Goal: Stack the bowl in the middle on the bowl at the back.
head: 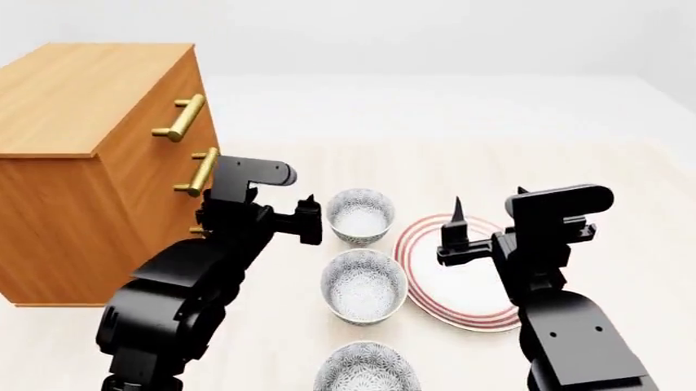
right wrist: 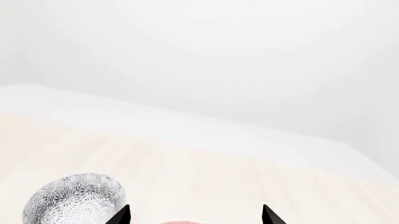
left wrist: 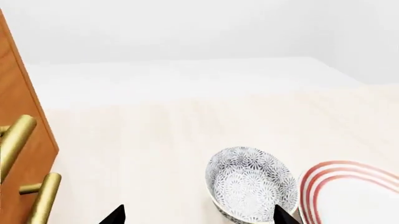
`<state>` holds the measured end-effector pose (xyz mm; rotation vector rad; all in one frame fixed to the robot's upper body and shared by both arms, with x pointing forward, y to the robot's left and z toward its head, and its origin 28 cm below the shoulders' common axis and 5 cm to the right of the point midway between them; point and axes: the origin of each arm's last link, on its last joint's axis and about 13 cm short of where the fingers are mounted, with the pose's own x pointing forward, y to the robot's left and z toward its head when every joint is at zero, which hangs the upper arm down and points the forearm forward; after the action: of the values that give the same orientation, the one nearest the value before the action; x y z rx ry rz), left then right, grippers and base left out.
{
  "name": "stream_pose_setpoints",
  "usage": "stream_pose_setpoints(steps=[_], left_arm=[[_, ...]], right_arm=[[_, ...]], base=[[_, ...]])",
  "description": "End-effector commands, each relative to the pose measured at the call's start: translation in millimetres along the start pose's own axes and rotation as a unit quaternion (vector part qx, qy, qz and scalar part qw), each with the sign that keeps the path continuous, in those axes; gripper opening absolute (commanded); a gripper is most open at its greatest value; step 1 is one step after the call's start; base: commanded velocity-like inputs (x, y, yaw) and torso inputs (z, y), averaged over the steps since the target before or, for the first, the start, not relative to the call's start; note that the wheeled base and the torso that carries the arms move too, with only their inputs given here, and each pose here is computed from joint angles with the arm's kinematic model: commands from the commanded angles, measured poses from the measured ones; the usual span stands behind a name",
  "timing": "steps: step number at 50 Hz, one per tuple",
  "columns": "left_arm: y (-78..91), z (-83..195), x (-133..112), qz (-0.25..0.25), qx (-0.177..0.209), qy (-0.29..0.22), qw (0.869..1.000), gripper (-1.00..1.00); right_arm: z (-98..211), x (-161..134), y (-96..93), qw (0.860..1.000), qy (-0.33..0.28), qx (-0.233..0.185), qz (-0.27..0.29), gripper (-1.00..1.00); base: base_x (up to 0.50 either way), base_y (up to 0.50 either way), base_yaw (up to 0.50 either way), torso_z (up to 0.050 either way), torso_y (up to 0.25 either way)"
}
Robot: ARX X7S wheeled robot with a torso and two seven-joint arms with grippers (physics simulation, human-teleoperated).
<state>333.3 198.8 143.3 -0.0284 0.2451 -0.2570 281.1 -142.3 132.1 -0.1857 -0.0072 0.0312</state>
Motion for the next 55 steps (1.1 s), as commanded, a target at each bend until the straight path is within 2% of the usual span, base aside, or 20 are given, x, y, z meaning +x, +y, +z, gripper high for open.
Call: stream_pose_setpoints(steps=[1,8,21,35,55], left_arm=[[-6.3,-10.0,-5.8,-0.027,-0.001,0.098,0.995,1.00],[-12.0,-18.0,-19.7,-0.071,-0.018,0.150,0.986,1.00],[-20.8,-29.8,-24.8,-0.105,-0.018,0.192,0.976,1.00],[-27.6,-39.9,-17.5,-0.113,-0.017,0.211,0.971,1.00],[-32.7,-54.6,0.9,-0.103,-0.047,0.264,0.958,1.00]], right_arm=[[-4.8,-0.5,-1.2,1.000,0.009,-0.002,-0.002,1.00],[-10.6,-4.5,-1.7,1.000,0.016,-0.002,-0.002,1.00],[-17.5,-9.7,-1.5,1.000,0.028,-0.005,0.000,1.00],[-22.7,-14.0,-2.8,1.000,0.026,0.003,0.009,1.00],[-33.4,-15.3,-6.9,0.999,0.032,0.017,0.000,1.00]], base=[[0.00,0.00,0.00,0.000,0.000],[0.00,0.00,0.00,0.000,0.000],[0.00,0.00,0.00,0.000,0.000],[0.00,0.00,0.00,0.000,0.000],[0.00,0.00,0.00,0.000,0.000]])
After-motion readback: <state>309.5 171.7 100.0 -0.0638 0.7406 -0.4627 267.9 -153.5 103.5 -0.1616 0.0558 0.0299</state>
